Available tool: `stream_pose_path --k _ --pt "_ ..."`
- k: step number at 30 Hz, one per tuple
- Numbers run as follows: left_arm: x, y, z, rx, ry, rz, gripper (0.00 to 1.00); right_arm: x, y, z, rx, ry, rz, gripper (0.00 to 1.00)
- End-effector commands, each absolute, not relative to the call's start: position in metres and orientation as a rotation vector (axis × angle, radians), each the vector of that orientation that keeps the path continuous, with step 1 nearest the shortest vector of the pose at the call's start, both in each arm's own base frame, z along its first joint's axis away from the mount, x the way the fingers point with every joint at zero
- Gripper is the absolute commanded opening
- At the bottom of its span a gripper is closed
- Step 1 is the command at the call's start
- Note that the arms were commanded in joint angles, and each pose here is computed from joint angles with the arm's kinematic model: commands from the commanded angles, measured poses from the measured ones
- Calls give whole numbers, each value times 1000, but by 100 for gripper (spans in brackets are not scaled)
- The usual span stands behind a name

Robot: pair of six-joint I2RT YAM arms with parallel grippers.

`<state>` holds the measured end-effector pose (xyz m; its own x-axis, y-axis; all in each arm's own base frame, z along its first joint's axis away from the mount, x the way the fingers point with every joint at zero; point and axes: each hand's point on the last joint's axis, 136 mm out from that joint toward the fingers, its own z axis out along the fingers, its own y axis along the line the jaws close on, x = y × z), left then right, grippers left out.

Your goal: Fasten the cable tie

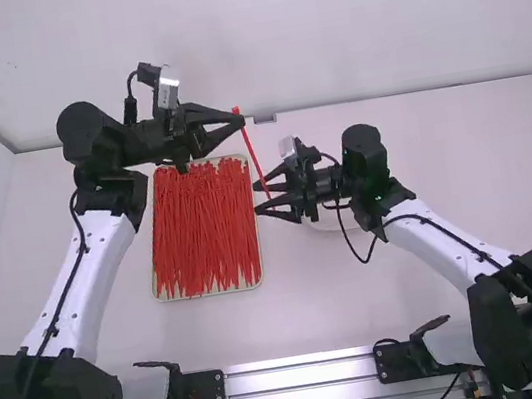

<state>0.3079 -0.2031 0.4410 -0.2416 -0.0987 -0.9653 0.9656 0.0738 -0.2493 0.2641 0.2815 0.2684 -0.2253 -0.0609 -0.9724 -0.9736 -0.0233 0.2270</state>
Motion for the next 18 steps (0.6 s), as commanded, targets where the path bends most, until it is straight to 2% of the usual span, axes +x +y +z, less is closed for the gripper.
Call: stream_pose_path --k 1,4,5,7,18 --pt "307 -203 450 967 1330 -1337 1 266 283 279 -1175 1372 1362 49" --pt "308 -203 449 966 1333 -1340 1 265 283 279 -1179 1367 1362 29" --pt "309 -203 449 964 1336 -1341 1 264 283 279 -1186 1360 1359 12" --pt "309 -203 448 963 1336 -1342 1 263 283 279 -1198 1347 1361 1" --pt "311 -203 448 961 1334 -1338 1 262 283 279 -1206 1339 1360 0"
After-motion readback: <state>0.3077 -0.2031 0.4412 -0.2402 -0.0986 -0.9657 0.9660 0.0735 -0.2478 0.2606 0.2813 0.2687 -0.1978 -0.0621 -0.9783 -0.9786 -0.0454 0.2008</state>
